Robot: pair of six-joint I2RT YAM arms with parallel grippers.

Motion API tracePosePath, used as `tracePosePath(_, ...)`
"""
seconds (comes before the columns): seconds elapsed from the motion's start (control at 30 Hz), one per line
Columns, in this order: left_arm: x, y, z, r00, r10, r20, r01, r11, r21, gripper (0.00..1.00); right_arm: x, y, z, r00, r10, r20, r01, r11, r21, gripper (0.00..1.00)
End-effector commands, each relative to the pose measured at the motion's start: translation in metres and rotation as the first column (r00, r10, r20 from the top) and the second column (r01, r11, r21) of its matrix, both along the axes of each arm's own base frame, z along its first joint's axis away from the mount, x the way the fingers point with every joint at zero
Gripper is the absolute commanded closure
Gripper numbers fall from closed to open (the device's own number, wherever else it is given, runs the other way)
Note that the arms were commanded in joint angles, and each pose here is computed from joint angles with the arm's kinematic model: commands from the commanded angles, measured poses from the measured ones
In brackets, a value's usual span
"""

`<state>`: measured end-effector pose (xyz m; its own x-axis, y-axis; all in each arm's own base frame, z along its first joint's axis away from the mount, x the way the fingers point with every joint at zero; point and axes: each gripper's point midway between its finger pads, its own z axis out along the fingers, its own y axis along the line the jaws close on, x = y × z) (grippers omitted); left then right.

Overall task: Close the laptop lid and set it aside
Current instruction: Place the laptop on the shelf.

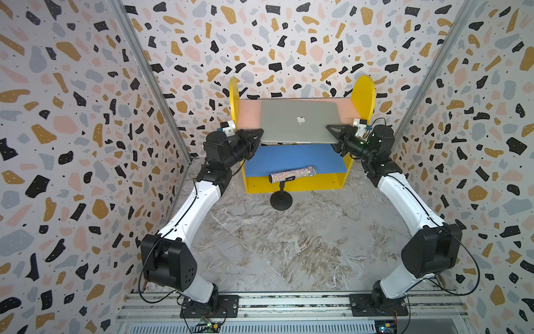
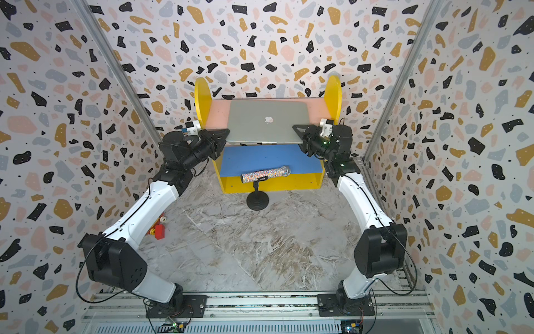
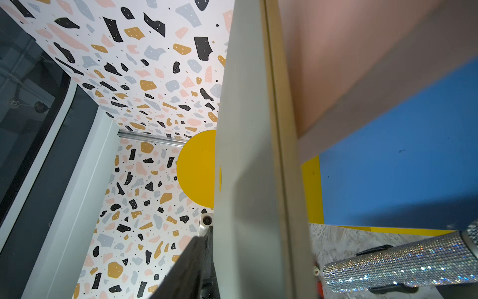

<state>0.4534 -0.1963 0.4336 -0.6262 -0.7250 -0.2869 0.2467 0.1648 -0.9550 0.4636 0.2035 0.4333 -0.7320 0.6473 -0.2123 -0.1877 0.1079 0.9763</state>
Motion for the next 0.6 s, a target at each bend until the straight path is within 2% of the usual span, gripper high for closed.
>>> tracePosePath(0.0, -0.035, -0.015, 0.072, 0.963, -0.096, 0.250, 0.107, 0.994, -0.028, 0.85, -0.013, 0.004, 0.028, 0.996, 0.041, 0.073, -0.041, 0.999, 0.005, 0.52)
tracePosePath(0.13, -0.033, -0.013, 0.073, 0.964, -0.087, 0.251, 0.099, 0.995, -0.032, 0.73, -0.012, 0.001, 0.030, 0.996, 0.034, 0.077, -0.035, 0.999, 0.004, 0.50)
tracePosePath(0.57, -0.025, 0.003, 0.069, 0.976, -0.043, 0.214, 0.054, 0.998, -0.044, 0.36, -0.012, -0.004, 0.034, 0.997, 0.024, 0.078, -0.024, 1.000, -0.001, 0.51)
